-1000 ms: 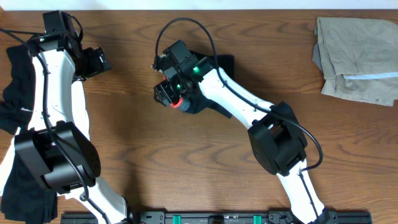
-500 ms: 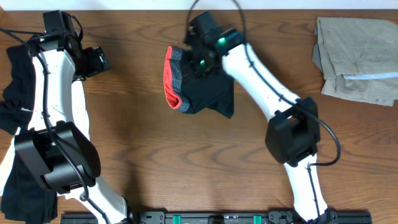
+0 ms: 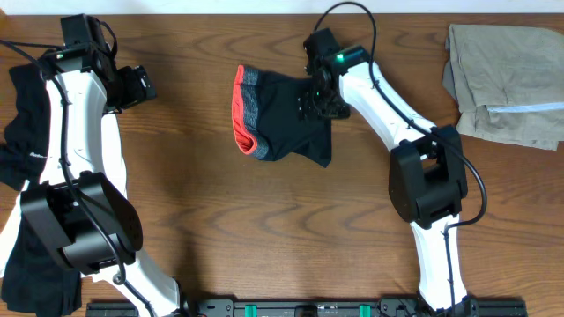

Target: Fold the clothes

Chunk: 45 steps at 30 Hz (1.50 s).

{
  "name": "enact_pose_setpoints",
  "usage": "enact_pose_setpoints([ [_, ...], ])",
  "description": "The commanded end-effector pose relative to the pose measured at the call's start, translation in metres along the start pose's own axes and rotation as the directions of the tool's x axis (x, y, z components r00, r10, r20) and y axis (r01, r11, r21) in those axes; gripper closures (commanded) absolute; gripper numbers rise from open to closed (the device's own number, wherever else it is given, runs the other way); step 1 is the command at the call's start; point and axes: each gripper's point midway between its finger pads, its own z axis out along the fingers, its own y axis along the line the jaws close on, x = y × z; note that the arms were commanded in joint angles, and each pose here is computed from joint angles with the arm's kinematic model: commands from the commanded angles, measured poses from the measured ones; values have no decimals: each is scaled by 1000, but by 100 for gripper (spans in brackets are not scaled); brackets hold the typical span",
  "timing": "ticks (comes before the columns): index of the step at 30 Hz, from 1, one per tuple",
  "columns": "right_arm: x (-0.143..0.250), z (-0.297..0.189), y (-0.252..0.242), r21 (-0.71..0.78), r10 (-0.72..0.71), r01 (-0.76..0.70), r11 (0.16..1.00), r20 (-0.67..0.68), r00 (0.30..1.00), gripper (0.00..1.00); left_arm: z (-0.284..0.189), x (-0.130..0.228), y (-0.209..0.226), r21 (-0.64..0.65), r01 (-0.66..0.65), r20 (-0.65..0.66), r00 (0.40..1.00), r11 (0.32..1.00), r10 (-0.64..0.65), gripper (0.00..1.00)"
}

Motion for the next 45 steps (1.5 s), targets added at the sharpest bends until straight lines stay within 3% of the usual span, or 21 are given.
enact_pose_setpoints([
  [1, 1, 9, -18, 40, 62, -62, 997, 6, 998, 27, -2, 2, 4, -16, -7, 2, 1000, 1000, 7, 2],
  [4, 5, 20, -23, 41, 65, -65, 997, 4, 998, 29, -2, 2, 4, -16, -7, 3, 1000, 1000, 7, 2],
  [8, 14, 36, -26, 40, 35, -34, 999, -6, 999, 43, -2, 2, 4, -16, -7, 3, 1000, 1000, 7, 2],
  [10, 16, 43, -30, 52, 14, -14, 999, 1, 1000, 44, -2, 2, 4, -16, -7, 3, 1000, 1000, 7, 2],
  [15, 2, 45, -72, 244, -5, -16, 970, 87, 996, 44, -2, 2, 4, -16, -7, 2, 1000, 1000, 7, 2],
  [20, -44, 27, -121, 421, -131, 26, 907, 222, 966, 34, -2, 2, 4, -16, -7, 3, 1000, 1000, 7, 2],
  [25, -103, 0, -156, 441, -193, -2, 898, 398, 897, 4, -2, 2, 4, -15, -7, 2, 1000, 1000, 7, 2],
  [27, -118, -15, -161, 394, -178, -6, 919, 428, 886, 1, -2, 2, 4, -16, -7, 1, 1000, 1000, 7, 2],
  [32, -131, -70, -131, 228, -202, 115, 967, 404, 892, 1, -2, 2, 4, -16, -7, 1, 1000, 1000, 7, 2],
  [37, -131, -114, -87, 191, -324, 268, 944, 391, 861, 1, -2, 2, 4, -16, -7, 3, 1000, 1000, 7, 2],
  [45, -86, -82, -21, 150, -449, 424, 893, 256, 856, 1, -2, 1, 4, -16, -6, 4, 1000, 1000, 7, 2],
])
